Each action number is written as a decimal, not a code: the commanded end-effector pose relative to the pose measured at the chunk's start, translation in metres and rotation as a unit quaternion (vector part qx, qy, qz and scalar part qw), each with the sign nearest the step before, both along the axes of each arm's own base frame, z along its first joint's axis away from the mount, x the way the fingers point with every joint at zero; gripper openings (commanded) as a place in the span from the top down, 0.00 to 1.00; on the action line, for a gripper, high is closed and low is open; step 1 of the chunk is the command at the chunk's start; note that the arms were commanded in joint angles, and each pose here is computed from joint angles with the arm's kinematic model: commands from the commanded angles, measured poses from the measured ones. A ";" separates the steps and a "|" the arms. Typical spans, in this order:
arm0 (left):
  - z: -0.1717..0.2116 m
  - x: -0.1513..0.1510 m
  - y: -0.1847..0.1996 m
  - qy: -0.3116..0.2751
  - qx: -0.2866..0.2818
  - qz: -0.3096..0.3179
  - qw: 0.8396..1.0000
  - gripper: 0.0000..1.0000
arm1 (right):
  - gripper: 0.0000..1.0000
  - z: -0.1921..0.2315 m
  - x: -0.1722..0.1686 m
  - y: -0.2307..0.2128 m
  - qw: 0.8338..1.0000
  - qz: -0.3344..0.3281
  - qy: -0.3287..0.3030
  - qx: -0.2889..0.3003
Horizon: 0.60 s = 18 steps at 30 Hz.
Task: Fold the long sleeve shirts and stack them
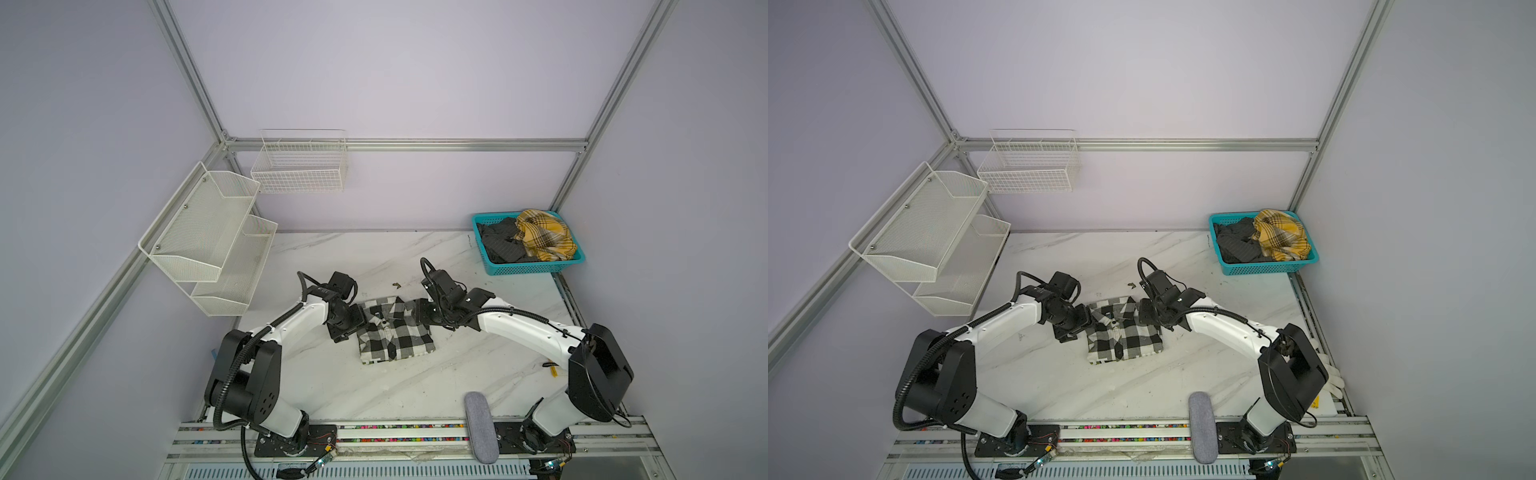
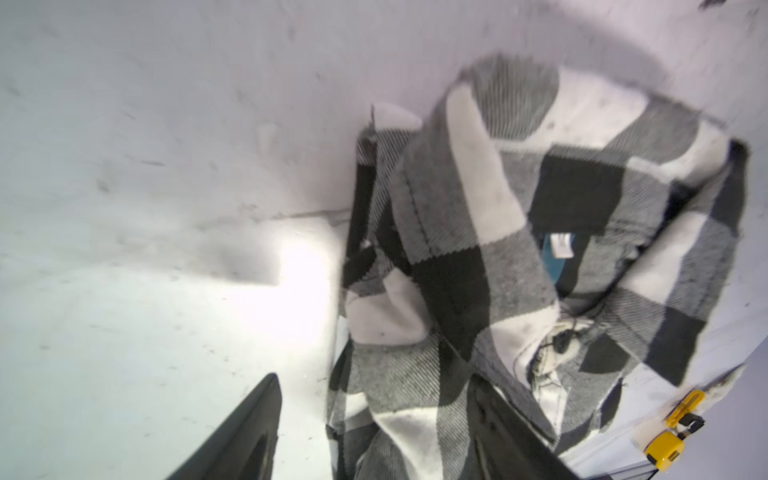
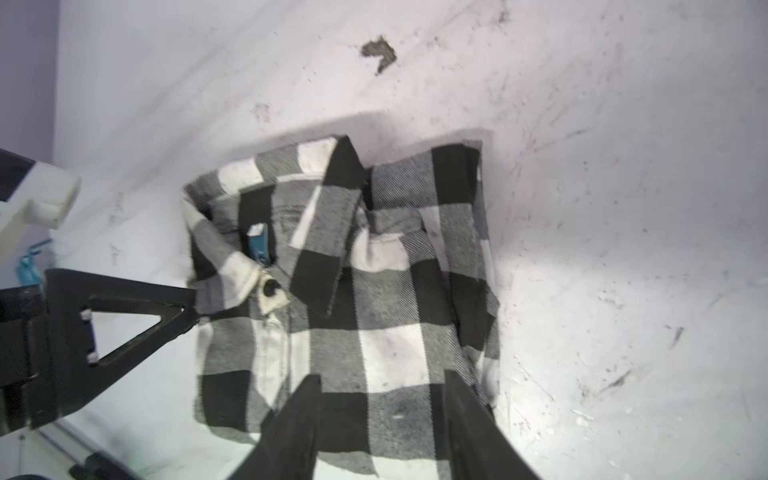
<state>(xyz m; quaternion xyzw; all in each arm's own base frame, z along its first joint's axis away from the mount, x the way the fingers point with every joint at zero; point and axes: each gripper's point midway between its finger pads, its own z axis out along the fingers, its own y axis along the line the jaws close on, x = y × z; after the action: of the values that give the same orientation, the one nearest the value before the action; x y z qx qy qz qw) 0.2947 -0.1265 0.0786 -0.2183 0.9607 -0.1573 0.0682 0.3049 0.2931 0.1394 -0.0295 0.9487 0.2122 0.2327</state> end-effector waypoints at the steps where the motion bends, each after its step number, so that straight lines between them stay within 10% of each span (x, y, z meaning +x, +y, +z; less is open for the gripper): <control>1: 0.056 0.046 0.010 -0.082 -0.012 0.000 0.997 0.29 | 0.42 -0.011 0.013 0.011 0.999 0.041 0.006 -0.023; 9: 0.033 0.078 -0.003 -0.071 -0.030 -0.032 0.997 0.49 | 0.39 -0.051 0.053 0.044 0.995 0.082 0.016 -0.056; 18: 0.024 0.082 -0.020 -0.066 -0.039 -0.053 0.996 0.80 | 0.84 -0.064 0.055 0.042 0.992 0.093 0.016 -0.080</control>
<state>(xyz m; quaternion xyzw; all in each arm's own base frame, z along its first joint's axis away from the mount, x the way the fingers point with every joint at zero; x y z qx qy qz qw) 0.3524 -0.1274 0.0730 -0.1911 0.9627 -0.1774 0.0730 0.3620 0.3411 0.0656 -0.1261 0.9599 0.1640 0.1890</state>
